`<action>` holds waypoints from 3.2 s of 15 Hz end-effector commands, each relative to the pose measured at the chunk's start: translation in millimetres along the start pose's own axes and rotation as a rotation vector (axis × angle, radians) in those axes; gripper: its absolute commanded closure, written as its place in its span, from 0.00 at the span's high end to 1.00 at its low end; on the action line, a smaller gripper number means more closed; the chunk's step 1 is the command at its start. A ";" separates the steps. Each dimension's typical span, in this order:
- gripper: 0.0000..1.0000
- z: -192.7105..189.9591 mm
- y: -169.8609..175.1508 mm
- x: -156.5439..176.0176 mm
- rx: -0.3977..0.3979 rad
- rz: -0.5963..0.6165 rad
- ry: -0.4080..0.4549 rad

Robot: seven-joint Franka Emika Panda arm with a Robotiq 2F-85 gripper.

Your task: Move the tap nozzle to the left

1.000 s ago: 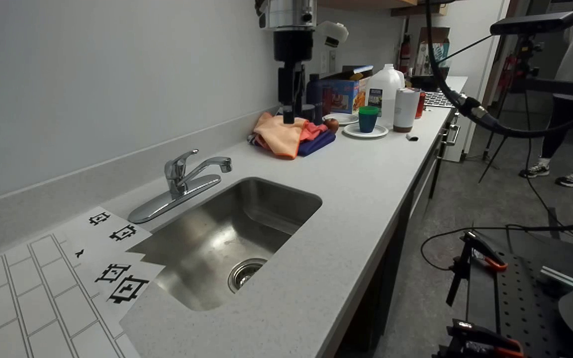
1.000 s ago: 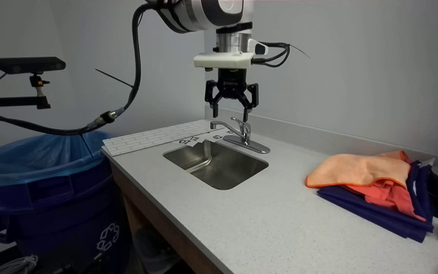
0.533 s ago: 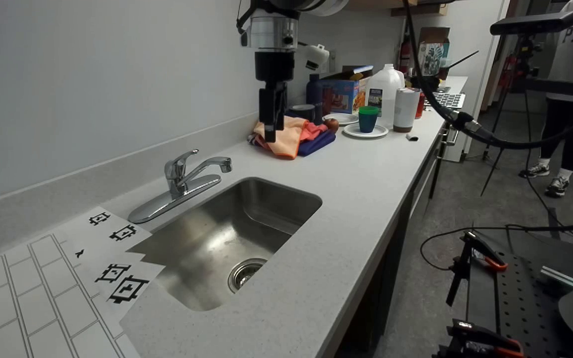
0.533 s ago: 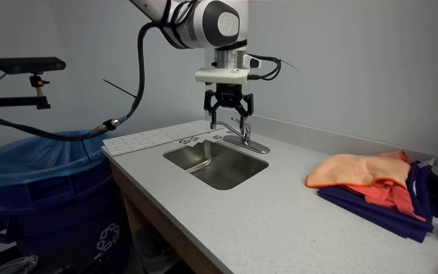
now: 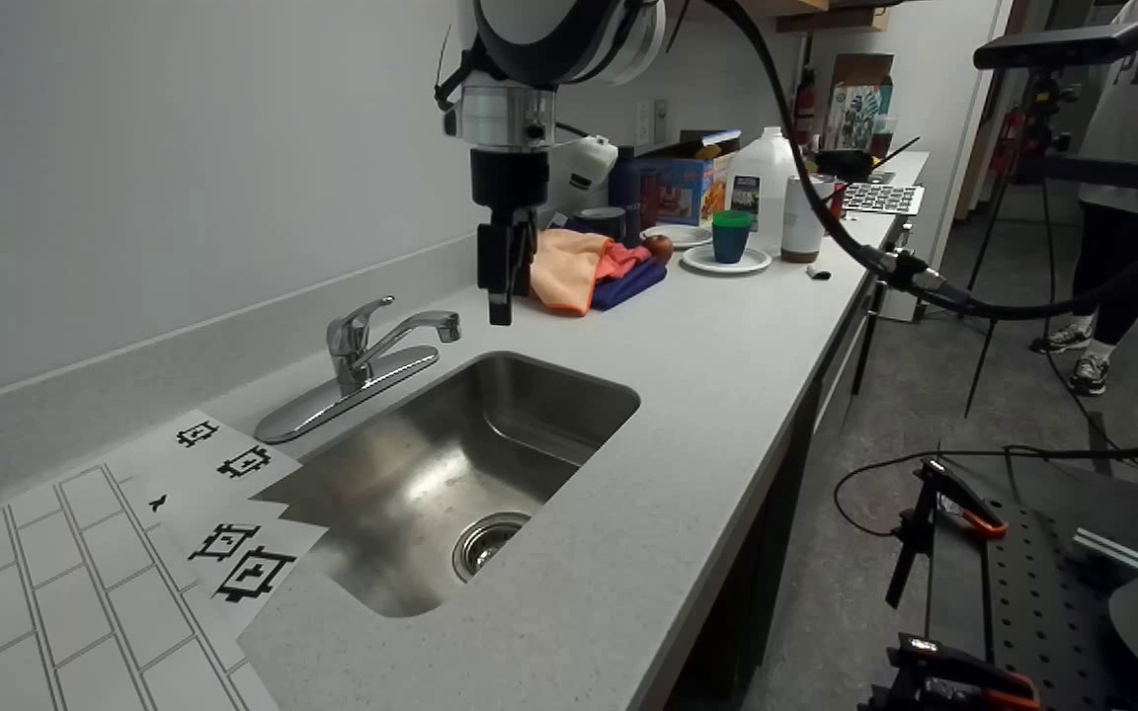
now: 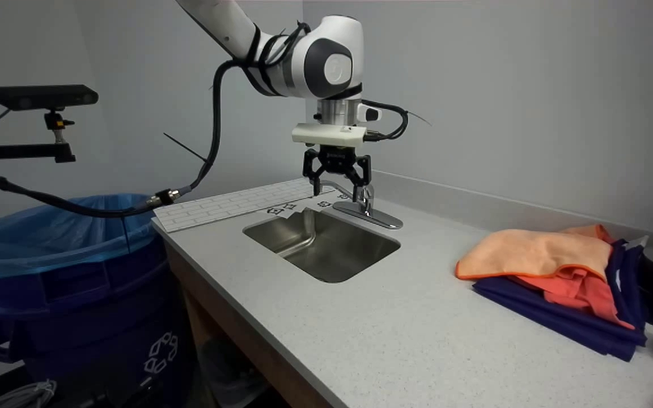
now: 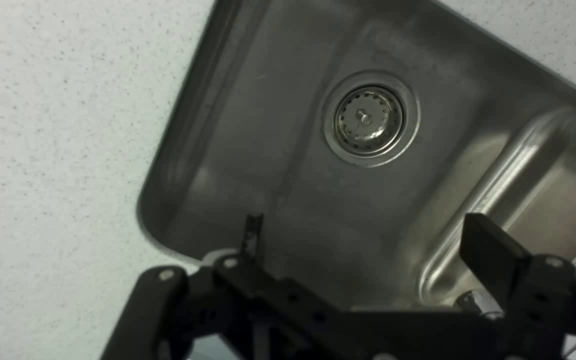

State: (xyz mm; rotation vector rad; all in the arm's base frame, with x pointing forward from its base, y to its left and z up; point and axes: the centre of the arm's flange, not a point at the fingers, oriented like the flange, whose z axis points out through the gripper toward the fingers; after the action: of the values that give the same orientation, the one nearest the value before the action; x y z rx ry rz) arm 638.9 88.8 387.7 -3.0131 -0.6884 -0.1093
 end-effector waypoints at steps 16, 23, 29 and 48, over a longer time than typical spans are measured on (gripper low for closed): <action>1.00 14.2 27.8 29.5 -0.076 -0.002 0.109; 1.00 15.4 30.1 50.2 -0.055 0.004 0.184; 1.00 34.8 6.0 72.0 0.041 0.016 0.184; 1.00 45.1 -53.7 121.9 0.229 0.037 0.282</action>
State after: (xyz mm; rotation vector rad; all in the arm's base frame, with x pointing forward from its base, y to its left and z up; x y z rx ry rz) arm 709.5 169.0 347.3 -2.7868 -0.6055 -0.3737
